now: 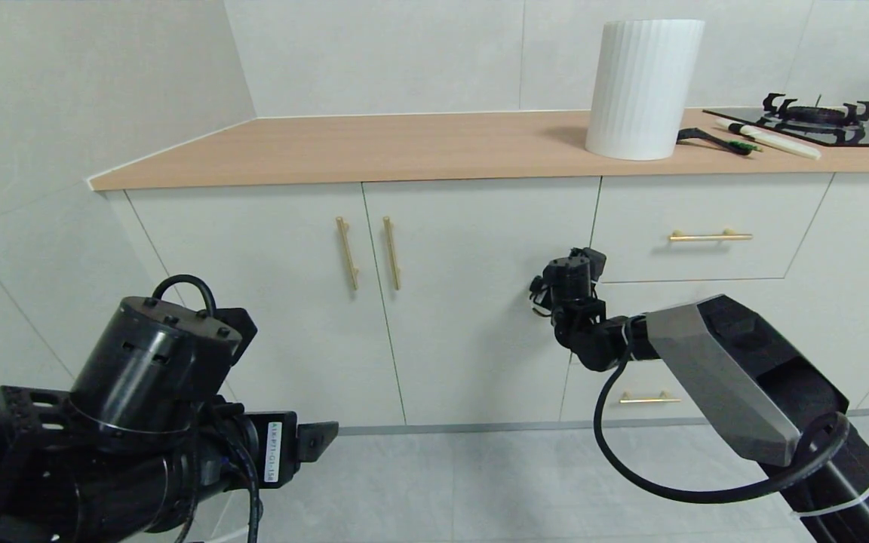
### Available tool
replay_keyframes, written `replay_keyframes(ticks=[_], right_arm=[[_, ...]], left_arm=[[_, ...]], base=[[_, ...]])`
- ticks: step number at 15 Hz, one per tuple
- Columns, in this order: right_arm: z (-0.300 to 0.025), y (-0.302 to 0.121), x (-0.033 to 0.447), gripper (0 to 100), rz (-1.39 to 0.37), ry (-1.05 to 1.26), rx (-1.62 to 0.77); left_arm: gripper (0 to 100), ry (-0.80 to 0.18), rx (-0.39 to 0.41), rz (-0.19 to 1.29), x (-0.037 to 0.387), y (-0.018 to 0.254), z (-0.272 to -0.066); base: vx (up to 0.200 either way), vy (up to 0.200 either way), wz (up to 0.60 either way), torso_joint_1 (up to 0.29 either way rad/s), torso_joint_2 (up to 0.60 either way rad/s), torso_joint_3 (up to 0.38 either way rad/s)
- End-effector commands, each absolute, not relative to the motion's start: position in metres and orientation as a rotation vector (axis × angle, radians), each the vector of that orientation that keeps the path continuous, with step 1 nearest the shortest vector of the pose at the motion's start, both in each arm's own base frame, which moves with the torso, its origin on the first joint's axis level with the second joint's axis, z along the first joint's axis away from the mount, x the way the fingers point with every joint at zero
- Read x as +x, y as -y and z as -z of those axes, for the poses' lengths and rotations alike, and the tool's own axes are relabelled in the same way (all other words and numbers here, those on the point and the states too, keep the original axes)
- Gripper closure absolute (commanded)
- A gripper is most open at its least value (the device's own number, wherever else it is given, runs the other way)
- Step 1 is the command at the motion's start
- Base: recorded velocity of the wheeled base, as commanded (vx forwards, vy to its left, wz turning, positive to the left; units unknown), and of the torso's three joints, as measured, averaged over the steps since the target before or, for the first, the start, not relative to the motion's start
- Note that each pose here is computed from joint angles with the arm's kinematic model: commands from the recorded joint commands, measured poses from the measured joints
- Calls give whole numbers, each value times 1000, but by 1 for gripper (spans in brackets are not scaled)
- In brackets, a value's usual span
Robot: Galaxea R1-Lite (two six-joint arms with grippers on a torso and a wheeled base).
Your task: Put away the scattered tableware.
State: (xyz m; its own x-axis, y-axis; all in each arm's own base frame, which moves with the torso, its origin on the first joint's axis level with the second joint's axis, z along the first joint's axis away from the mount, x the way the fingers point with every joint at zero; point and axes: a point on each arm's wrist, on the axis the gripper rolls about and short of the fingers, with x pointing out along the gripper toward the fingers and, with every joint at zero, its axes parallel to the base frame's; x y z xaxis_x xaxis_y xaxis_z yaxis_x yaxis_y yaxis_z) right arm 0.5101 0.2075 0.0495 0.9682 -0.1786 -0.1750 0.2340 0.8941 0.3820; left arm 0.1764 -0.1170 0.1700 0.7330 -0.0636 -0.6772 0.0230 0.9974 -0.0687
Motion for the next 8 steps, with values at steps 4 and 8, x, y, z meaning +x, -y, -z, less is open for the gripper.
replay_keyframes(ticks=[4,8], right_arm=[[-93,-217,488,0,164,-121,462],[-138,-208,388,0,-288,-428,532]], left_arm=[[0,-747,-57,47,176,117,-170],[0,-744,-58,48,176,117,-171]], base=[[0,0,0,0,0,0],[0,0,0,0,0,0]])
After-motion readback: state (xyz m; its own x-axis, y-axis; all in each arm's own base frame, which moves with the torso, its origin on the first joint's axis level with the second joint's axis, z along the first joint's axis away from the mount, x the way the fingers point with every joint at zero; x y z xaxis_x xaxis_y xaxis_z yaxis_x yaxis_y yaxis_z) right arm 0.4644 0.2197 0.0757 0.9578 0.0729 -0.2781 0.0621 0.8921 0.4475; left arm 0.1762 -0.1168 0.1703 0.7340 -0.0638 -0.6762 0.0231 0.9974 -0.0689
